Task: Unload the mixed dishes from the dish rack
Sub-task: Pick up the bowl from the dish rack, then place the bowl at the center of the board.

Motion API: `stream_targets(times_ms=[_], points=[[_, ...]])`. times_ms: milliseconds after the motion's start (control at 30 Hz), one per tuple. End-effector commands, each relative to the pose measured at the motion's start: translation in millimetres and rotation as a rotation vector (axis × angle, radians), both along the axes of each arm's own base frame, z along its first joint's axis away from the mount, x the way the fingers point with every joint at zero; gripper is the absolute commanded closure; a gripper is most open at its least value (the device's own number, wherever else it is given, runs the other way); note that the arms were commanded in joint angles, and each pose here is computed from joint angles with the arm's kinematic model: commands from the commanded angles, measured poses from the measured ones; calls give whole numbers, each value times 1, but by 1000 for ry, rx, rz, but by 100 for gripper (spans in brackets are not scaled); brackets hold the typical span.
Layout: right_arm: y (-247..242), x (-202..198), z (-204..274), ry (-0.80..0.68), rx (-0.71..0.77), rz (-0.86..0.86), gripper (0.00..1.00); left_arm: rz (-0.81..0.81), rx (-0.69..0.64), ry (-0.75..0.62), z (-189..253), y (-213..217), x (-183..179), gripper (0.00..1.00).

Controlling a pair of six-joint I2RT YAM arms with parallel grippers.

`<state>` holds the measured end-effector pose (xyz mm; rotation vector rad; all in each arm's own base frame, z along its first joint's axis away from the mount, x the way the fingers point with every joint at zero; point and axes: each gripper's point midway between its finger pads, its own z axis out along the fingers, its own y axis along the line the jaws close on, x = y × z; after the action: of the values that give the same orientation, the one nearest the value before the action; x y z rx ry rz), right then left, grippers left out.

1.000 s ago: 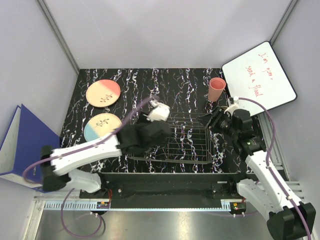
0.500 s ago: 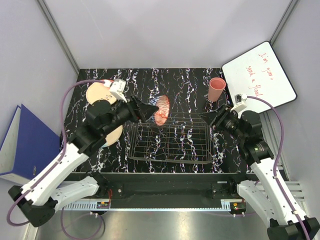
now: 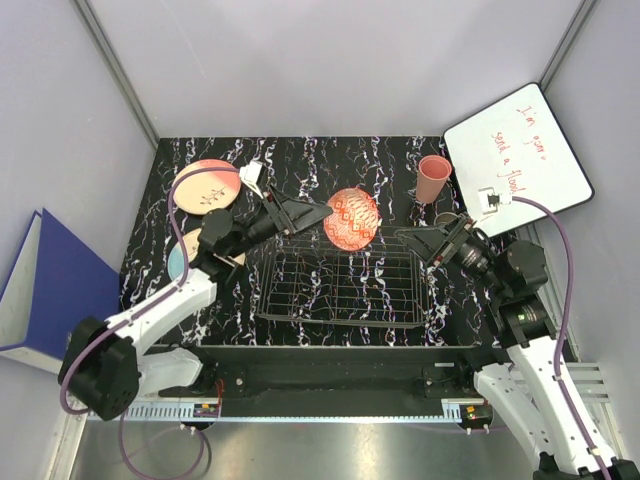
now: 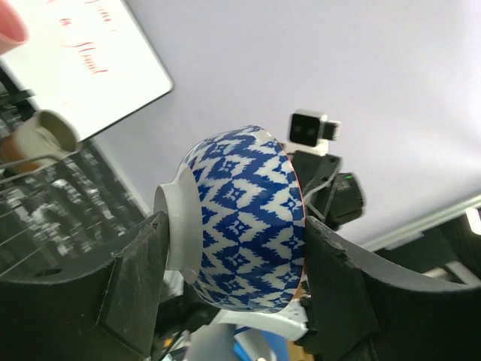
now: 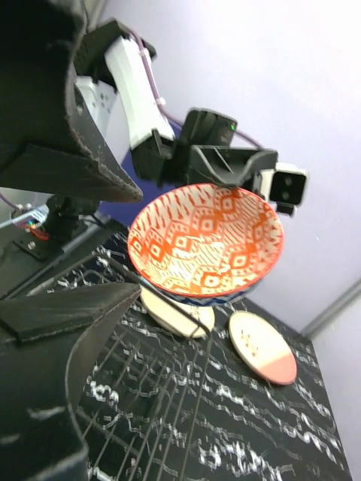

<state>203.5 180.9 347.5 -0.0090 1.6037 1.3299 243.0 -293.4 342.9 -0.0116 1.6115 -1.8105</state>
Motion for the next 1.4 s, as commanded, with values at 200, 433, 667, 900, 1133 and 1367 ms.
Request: stream_targets(times_ms=[200, 433, 667, 900, 1133, 1367], points=[[13, -3, 13, -18, 29, 98, 33, -105, -227, -162, 58, 6, -21, 100], [19, 11, 17, -8, 26, 116, 33, -105, -225, -139, 52, 2, -15, 100], [25, 23, 28, -19, 24, 125, 33, -108, -216, -121, 44, -1, -9, 100], [40, 38, 18, 31, -18, 151, 42, -113, -218, -105, 39, -4, -5, 100], [57, 54, -3, 125, -135, 127, 53, -119, -215, -103, 37, -6, -4, 100], [58, 66, -24, 201, -198, 70, 100, -130, -215, -109, 39, -6, -6, 100]])
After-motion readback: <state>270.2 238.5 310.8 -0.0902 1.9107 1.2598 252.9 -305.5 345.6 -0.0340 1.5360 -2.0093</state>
